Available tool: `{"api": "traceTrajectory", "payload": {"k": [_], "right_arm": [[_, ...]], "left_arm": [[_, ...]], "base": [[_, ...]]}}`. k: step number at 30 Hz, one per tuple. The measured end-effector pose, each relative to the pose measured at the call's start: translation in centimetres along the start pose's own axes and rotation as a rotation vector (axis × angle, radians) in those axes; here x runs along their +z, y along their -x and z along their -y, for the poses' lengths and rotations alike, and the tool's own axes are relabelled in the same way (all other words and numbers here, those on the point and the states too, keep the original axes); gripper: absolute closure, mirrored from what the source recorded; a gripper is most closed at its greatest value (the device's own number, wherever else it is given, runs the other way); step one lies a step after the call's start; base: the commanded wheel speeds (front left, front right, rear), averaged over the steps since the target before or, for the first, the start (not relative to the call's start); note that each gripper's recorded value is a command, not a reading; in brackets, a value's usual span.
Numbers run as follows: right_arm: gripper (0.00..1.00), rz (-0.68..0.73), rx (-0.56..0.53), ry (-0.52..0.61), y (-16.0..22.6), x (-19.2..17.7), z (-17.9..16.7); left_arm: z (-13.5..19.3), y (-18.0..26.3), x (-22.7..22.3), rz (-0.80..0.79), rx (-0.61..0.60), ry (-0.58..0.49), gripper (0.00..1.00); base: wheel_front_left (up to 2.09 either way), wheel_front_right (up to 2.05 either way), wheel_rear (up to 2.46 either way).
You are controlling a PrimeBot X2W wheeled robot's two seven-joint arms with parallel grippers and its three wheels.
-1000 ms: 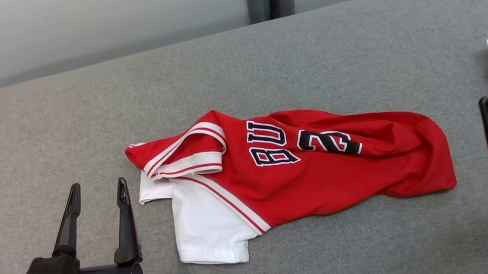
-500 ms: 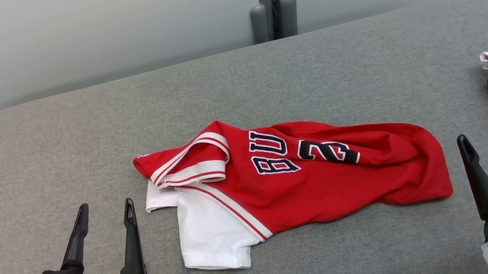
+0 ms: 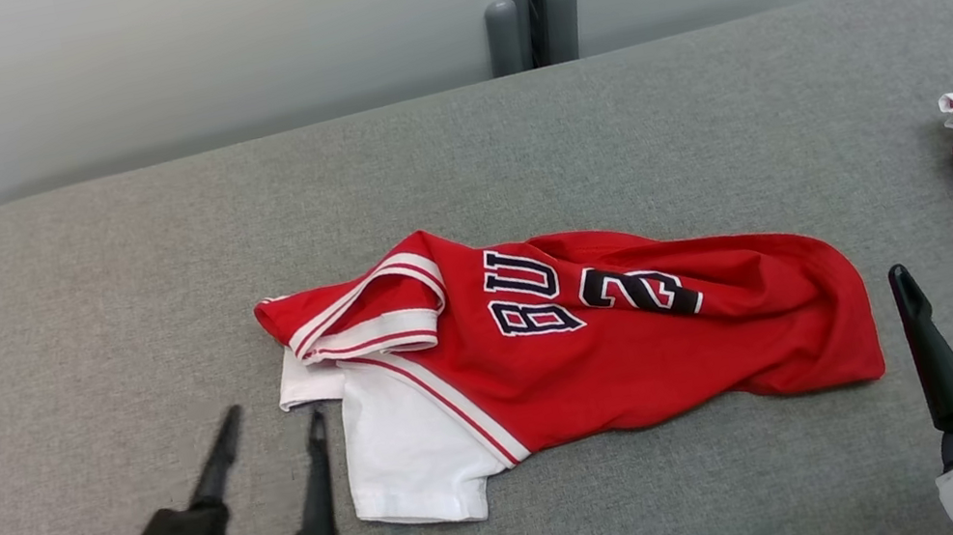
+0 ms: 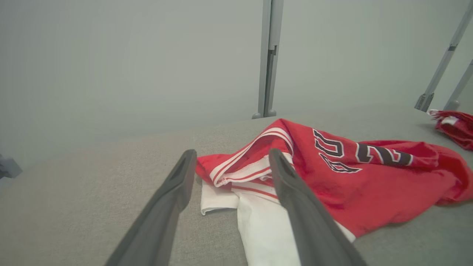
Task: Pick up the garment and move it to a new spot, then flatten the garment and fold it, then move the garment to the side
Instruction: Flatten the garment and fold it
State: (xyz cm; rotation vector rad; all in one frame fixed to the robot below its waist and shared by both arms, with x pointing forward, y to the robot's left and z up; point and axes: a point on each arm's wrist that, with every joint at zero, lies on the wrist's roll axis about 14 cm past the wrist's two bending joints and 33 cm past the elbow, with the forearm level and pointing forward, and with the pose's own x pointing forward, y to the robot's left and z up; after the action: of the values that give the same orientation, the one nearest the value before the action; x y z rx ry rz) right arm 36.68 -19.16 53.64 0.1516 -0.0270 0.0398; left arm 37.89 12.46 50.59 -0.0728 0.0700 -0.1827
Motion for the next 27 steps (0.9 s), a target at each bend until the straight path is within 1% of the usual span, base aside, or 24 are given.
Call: {"api": "traceTrajectory", "payload": {"k": [5,8,14,17,18,19,20,25,27], "right_arm": [[0.0,-0.033,-0.015,-0.01,-0.1,-1.1,0.5],[0.0,-0.06,-0.03,-0.013,0.0,-2.0,0.9],[0.0,-0.11,-0.055,-0.023,0.2,-3.6,1.6],[0.0,-0.133,-0.069,-0.024,0.3,-4.3,2.0],[0.0,-0.142,-0.073,-0.026,0.4,-4.6,2.2],[0.0,-0.152,-0.078,-0.027,0.5,-4.9,2.3],[0.0,-0.164,-0.084,-0.027,0.6,-5.2,2.5],[0.0,-0.319,-0.106,-0.018,2.0,-8.6,3.1],[0.0,-0.361,-0.108,-0.022,2.2,-9.6,3.1]], "left_arm": [[2.6,0.2,-5.3,-0.208,-0.084,0.06,0.0],[3.0,0.5,-8.3,-0.326,-0.097,0.085,0.0],[2.8,0.9,-11.9,-0.459,-0.083,0.126,0.0],[2.7,0.8,-12.9,-0.49,-0.082,0.142,0.0],[2.7,0.7,-13.1,-0.496,-0.084,0.15,0.08],[2.7,0.6,-13.2,-0.494,-0.085,0.151,0.57],[2.8,0.4,-13.2,-0.496,-0.091,0.154,1.0],[2.8,0.1,-13.5,-0.5,-0.099,0.153,1.0],[2.6,-0.2,-13.5,-0.496,-0.097,0.151,1.0]], "base": [[0.0,0.0,0.0],[0.0,0.0,0.0],[0.0,0.0,0.0],[0.0,0.0,0.0],[0.0,0.0,0.0],[0.0,0.0,0.0],[0.0,0.0,0.0],[0.0,0.0,0.0],[0.0,0.0,0.0]]}}
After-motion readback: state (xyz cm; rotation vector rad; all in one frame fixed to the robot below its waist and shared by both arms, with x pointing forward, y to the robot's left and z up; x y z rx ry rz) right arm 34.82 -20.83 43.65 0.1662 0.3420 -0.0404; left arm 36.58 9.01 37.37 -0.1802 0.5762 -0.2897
